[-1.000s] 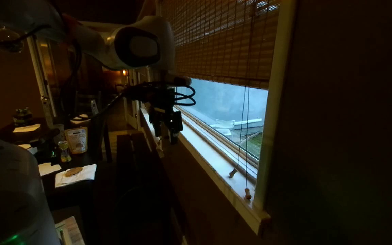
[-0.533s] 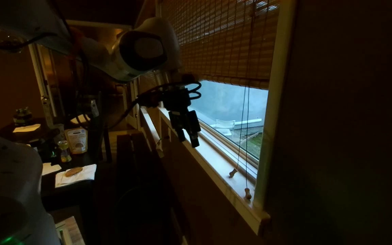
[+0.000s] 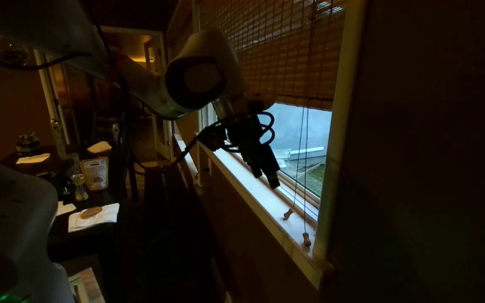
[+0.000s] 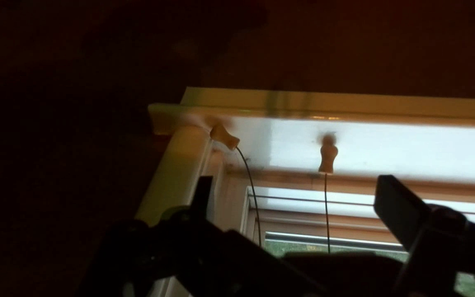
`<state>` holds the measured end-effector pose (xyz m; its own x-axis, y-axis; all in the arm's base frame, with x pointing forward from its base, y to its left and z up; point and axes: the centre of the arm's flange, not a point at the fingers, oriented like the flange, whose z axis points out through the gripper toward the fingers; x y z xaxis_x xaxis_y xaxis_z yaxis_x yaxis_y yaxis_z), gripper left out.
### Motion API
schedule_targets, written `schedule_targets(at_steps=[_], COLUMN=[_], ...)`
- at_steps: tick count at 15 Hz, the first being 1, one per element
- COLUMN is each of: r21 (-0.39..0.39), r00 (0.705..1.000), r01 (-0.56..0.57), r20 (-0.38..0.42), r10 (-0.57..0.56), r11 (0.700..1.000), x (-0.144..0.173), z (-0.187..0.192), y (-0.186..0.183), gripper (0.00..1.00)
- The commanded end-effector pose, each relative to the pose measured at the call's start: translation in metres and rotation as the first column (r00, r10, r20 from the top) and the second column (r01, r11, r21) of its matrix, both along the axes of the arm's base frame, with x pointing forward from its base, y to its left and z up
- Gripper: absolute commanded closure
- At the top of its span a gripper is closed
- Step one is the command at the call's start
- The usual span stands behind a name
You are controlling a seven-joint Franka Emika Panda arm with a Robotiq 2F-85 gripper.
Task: Close the blinds of the window
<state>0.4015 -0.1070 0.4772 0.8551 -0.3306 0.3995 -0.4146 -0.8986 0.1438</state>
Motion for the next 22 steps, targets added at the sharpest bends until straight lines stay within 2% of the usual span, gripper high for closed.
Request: schedule_targets(at_steps=[1, 6, 7, 11, 14, 17, 21, 22], r21=[-0.032, -0.05, -0.028, -0.025, -0.103, -0.141, -0.161, -0.167], r00=[0.996, 0.983, 0.987, 0.987, 0.979, 0.96, 0.942, 0.937], r01=[-0.023, -0.041, -0.047, -0.048, -0.047, -0.049, -0.063, -0.059], r20=[0.082, 0.179, 0.151, 0.15, 0.193, 0.266, 0.315, 0.331], r10=[0.026, 0.049, 0.051, 0.051, 0.066, 0.086, 0.111, 0.112], r11=[0.999, 0.998, 0.999, 0.999, 0.994, 0.989, 0.985, 0.984], x=[0.021, 0.044, 0.027, 0.029, 0.039, 0.05, 0.06, 0.062], z=[-0.007, -0.014, -0.009, -0.013, -0.022, -0.023, -0.032, -0.033], y=[-0.012, -0.017, -0.012, -0.013, -0.014, -0.015, -0.014, -0.014], gripper=[0.0, 0.0, 0.0, 0.0, 0.0, 0.0, 0.0, 0.05])
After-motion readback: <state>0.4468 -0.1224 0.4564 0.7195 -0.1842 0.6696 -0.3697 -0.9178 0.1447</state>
